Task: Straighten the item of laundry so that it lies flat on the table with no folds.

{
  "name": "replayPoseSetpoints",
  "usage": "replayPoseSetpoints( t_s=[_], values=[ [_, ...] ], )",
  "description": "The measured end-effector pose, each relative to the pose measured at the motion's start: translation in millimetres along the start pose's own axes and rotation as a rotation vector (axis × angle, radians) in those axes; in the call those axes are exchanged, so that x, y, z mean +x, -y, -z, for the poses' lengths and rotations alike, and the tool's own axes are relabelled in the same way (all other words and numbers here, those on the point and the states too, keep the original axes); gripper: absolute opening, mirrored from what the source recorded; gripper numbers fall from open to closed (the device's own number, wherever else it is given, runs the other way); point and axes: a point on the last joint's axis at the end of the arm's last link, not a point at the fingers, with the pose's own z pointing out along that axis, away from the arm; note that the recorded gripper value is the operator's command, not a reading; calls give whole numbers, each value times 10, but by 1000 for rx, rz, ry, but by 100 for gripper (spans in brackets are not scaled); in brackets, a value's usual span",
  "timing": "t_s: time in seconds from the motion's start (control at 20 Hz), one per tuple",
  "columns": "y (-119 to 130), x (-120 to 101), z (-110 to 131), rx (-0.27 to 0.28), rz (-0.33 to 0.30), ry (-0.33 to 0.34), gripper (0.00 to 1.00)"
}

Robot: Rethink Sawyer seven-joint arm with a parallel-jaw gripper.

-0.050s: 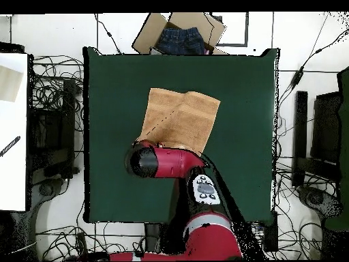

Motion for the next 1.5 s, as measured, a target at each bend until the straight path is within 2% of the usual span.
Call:
replayPoseSetpoints(
  t_s=[0.35,0.7,1.5],
  values=[
    [-142,136,-324,-2,23,53,100],
    [-136,237,-490,-5,19,50,100],
    [-74,374,-342,-4,6,33,100]
  ],
)
